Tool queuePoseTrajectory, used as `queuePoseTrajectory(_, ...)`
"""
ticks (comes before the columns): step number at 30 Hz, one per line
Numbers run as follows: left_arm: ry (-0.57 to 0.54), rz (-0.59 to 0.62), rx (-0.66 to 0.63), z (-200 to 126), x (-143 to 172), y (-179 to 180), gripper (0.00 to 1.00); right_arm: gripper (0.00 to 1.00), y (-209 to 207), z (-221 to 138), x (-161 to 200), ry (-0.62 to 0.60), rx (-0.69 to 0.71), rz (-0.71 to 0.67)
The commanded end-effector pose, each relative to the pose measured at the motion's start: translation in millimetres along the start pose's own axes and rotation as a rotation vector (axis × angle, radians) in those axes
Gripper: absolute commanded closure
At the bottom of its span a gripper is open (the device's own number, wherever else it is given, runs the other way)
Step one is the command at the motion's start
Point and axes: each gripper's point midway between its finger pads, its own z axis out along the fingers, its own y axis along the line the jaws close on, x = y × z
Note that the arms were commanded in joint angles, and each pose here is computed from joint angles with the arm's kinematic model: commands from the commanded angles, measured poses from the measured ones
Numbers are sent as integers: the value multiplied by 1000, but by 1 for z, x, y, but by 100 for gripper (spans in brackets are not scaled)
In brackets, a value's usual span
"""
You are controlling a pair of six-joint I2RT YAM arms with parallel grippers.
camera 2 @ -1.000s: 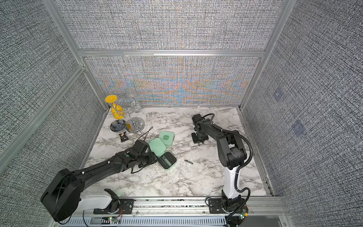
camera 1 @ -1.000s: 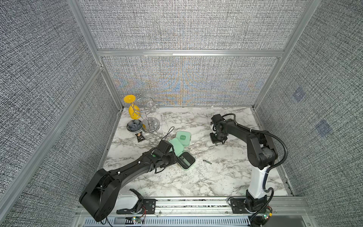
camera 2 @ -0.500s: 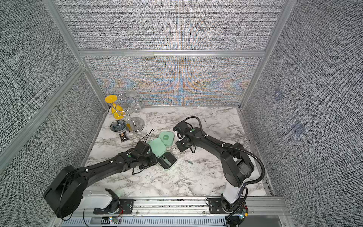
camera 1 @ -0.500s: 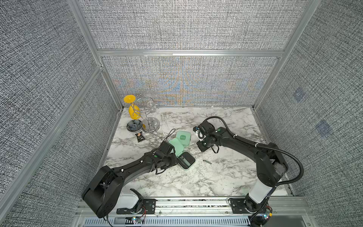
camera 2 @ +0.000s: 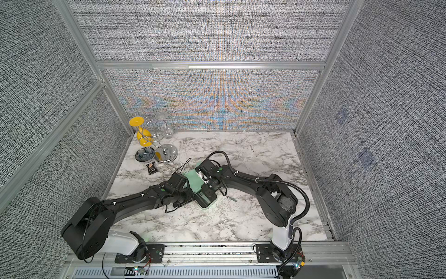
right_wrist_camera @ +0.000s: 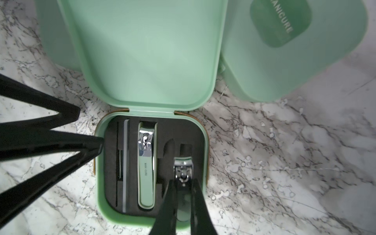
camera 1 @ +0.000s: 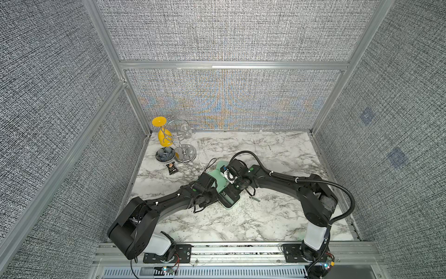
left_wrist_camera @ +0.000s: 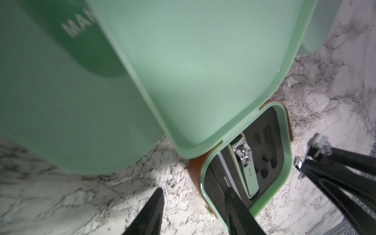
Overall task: Organize nail clipper sets
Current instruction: Place the nail clipper in the storage box.
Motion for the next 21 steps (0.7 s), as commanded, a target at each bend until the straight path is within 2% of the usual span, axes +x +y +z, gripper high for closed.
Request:
queuePoseTrajectory(1,-16,2,1,-1,-3,-1,49,95,5,5,2,5,-5,23)
queuePoseTrajectory(21,-26,-1,5,-4,-3,1,49,96,-1,16,7,29,48,3)
